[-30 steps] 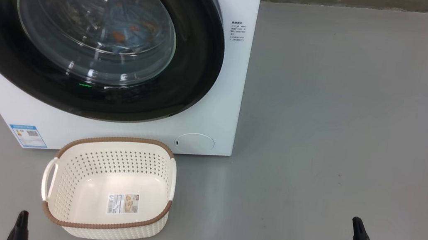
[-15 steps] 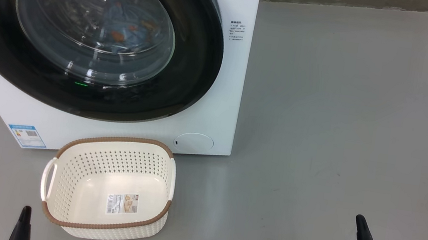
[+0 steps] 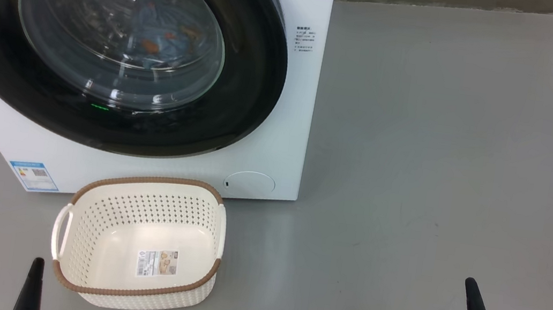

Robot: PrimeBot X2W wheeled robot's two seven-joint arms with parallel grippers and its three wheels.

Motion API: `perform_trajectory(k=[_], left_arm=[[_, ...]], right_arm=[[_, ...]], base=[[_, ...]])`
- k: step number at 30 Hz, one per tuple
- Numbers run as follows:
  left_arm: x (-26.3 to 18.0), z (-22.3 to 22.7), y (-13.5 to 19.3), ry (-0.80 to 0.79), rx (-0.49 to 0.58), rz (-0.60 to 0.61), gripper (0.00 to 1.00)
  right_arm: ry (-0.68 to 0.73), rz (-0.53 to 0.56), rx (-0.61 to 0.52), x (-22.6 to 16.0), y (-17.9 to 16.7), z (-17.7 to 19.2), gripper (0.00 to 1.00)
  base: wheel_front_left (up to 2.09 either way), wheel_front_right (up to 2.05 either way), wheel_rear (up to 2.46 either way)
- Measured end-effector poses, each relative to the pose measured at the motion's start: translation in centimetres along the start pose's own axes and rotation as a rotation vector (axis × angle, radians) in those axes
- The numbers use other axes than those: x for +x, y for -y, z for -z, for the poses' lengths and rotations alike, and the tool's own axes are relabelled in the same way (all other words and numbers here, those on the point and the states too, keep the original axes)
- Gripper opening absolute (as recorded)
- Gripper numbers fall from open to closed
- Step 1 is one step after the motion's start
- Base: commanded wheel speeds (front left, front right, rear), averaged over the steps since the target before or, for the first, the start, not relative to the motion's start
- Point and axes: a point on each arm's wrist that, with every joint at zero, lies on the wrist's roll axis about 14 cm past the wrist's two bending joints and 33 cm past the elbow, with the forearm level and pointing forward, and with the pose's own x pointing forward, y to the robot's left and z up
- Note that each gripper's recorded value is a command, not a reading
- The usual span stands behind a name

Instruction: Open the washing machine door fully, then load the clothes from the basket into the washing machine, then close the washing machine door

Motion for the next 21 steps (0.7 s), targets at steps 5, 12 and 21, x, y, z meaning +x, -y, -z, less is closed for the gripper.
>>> perform_trajectory(k=[5, 12, 21], left_arm=[[0.1, 0.2, 0.0, -0.007, -0.057, -0.001, 0.00], [0.6, 0.2, 0.6, -0.013, -0.130, 0.015, 0.00], [1.0, 0.4, 1.1, -0.026, -0.227, 0.026, 0.00]], right_arm=[[-0.004, 0.004, 0.060, 0.0, 0.1, 0.0, 0.00], [-0.003, -0.006, 0.139, 0.4, -0.2, -0.3, 0.00], [-0.003, -0.003, 0.247, 0.4, -0.1, -0.5, 0.00]], base=[[0.00, 0.00, 0.00], [0.00, 0.00, 0.00], [0.00, 0.00, 0.00]])
